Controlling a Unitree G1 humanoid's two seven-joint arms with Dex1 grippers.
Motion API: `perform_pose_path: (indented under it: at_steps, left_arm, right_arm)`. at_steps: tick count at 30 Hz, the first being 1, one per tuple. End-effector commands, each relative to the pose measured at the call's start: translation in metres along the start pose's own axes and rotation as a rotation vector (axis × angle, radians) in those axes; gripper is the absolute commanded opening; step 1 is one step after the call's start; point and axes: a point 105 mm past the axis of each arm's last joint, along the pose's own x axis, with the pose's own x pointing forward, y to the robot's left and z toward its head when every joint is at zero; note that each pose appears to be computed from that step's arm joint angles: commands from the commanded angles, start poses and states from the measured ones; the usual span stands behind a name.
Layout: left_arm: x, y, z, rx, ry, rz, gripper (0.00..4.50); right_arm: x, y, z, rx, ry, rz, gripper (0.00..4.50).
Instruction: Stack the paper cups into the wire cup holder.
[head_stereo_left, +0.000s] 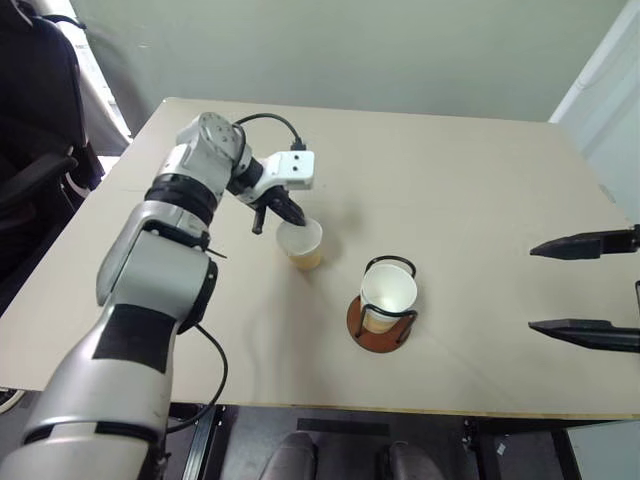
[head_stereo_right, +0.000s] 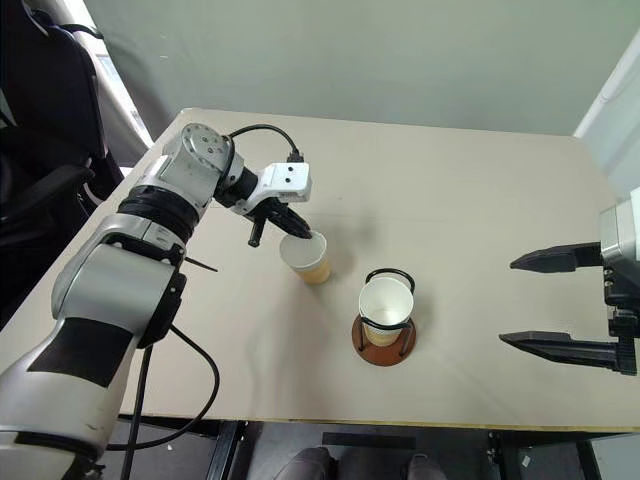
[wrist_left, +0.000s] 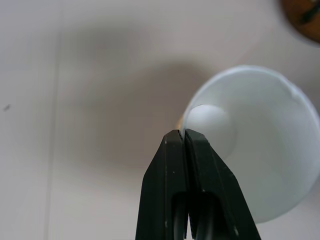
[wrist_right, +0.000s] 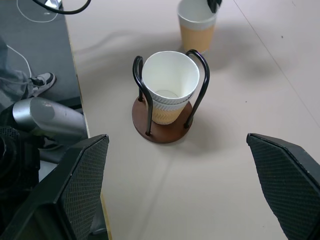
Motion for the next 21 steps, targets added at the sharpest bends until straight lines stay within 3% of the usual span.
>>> perform_pose_path:
  at_steps: [1, 5, 10, 15, 21]
  left_arm:
    - [-0.034, 0.010, 0.058, 0.169, -0.141, 0.053, 0.04]
    - [-0.060, 0.007, 0.124, 0.352, -0.318, 0.088, 0.04]
    - [-0.073, -0.019, 0.176, 0.524, -0.458, 0.006, 0.04]
    - [-0.052, -0.057, 0.185, 0.642, -0.429, -0.206, 0.04]
    - [-0.040, -0.065, 0.185, 0.665, -0.406, -0.282, 0.04]
  right_arm:
    - [-0.009, -0.002, 0.011, -0.038, -0.024, -0.039, 4.50]
    - [-0.009, -0.003, 0.011, -0.044, -0.021, -0.047, 4.50]
    - [-0.007, -0.002, 0.011, -0.051, -0.017, -0.049, 4.50]
    - [-0.008, 0.000, 0.013, -0.054, -0.015, -0.053, 4.50]
    - [-0.008, 0.006, 0.012, -0.045, -0.006, -0.063, 4.50]
